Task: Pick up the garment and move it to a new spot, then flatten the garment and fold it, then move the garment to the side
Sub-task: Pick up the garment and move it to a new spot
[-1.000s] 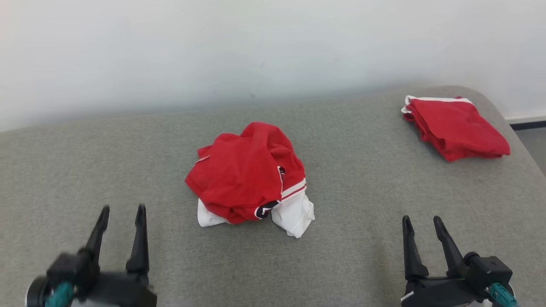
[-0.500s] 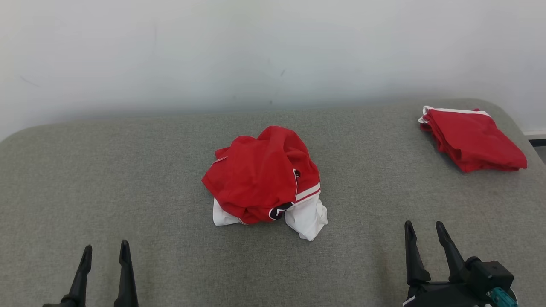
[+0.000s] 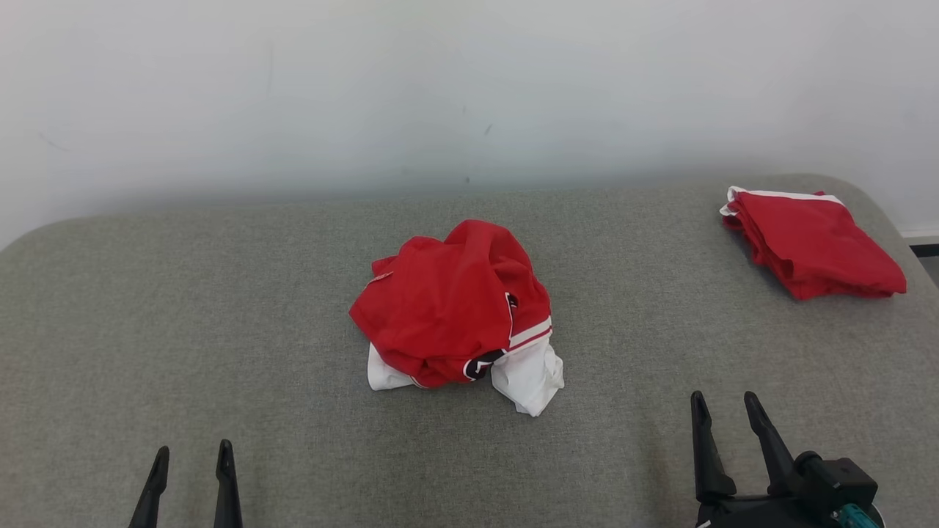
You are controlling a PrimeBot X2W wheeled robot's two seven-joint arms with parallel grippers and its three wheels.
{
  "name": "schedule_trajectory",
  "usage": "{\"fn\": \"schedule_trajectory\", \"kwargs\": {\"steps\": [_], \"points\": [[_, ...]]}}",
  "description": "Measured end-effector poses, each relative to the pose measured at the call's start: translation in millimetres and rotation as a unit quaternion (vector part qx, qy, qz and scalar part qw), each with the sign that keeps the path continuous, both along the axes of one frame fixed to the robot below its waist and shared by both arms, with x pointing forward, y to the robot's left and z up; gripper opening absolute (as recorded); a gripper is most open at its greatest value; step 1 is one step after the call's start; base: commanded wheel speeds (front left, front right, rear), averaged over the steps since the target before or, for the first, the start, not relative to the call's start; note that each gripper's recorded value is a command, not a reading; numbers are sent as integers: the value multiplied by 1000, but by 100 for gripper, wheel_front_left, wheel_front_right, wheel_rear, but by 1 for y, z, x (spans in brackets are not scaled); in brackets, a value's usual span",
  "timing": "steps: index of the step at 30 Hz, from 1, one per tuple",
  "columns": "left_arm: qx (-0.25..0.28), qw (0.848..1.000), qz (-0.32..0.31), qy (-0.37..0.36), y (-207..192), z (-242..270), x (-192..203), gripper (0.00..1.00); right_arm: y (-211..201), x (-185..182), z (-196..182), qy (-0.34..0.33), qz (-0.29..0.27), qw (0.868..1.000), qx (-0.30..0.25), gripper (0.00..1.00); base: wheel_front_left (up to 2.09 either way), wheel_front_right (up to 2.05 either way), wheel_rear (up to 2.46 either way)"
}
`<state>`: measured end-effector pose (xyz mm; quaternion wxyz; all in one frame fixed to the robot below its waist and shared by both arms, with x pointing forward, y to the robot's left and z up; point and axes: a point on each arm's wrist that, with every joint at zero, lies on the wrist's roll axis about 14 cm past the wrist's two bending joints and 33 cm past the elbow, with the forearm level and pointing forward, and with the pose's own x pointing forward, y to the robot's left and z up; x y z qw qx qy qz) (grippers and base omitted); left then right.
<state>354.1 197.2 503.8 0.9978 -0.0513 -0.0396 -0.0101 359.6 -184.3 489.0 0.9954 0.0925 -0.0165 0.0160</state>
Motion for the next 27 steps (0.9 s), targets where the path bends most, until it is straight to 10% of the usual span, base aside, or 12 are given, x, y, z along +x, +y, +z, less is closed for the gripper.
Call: {"fn": "schedule_trajectory", "kwargs": {"steps": [27], "points": [[-6, 1000, 8, 6, 3, -4, -1, 100, 2, 0, -6, 10, 3, 1000, -4, 100, 0, 0, 0]]}}
